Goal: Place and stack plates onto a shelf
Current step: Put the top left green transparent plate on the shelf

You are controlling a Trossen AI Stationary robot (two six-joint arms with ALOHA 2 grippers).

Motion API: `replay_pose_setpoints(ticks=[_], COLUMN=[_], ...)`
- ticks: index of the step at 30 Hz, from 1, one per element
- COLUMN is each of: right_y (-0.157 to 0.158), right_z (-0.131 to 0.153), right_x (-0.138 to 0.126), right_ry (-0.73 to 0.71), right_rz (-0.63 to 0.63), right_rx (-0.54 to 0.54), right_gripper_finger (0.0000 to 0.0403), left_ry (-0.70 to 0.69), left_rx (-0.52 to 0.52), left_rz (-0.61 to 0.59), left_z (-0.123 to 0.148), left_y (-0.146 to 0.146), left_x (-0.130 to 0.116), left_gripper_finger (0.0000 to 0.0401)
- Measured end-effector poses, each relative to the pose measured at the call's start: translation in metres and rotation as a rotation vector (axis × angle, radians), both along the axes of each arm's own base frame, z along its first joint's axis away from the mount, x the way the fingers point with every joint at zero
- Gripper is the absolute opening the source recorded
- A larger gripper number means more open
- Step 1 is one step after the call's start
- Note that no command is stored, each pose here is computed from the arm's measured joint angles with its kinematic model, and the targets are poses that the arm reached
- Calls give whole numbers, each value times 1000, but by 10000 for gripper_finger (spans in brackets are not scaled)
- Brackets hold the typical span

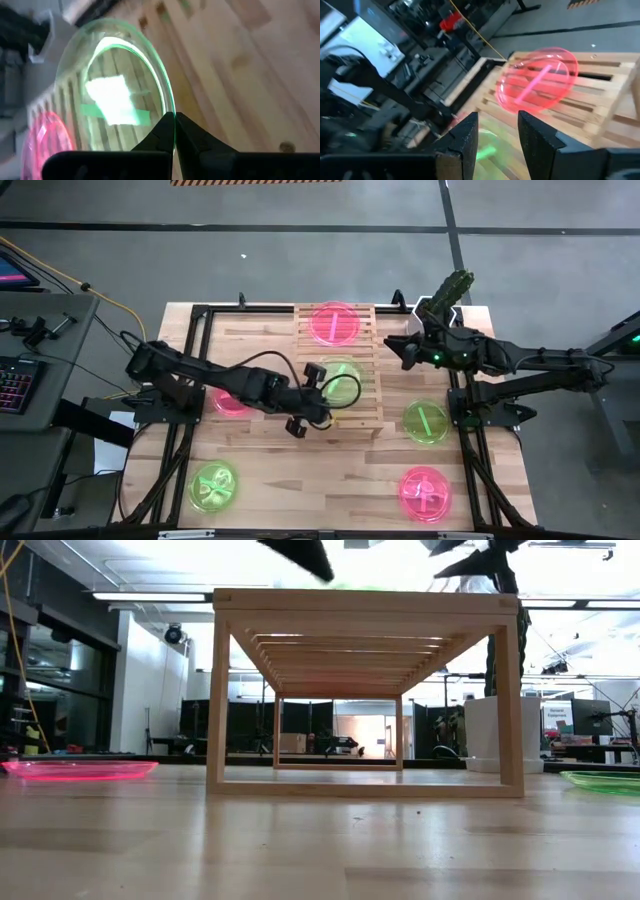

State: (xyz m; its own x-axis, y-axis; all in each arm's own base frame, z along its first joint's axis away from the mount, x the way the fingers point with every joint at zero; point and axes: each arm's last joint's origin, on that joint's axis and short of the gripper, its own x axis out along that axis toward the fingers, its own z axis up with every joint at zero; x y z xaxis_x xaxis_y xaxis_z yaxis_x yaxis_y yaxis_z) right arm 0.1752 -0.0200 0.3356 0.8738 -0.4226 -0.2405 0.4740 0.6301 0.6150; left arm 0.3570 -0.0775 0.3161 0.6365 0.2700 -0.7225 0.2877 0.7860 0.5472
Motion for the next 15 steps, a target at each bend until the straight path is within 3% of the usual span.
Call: replay_pose_setpoints(ticks=[6,15], right_y=[0,0], right_z=[6,7], right_x=[1,2], right_ry=[-62,-69], right_rz=[-3,18], right_rx=[-3,-11], right_gripper_finger=[122,122], left_ry=[-3,-2], left_rx=[-45,-117], left_rz=[71,86], left_z=[-2,-2], left_y=[13,23], left_x=[3,5], left_gripper_finger=[0,0])
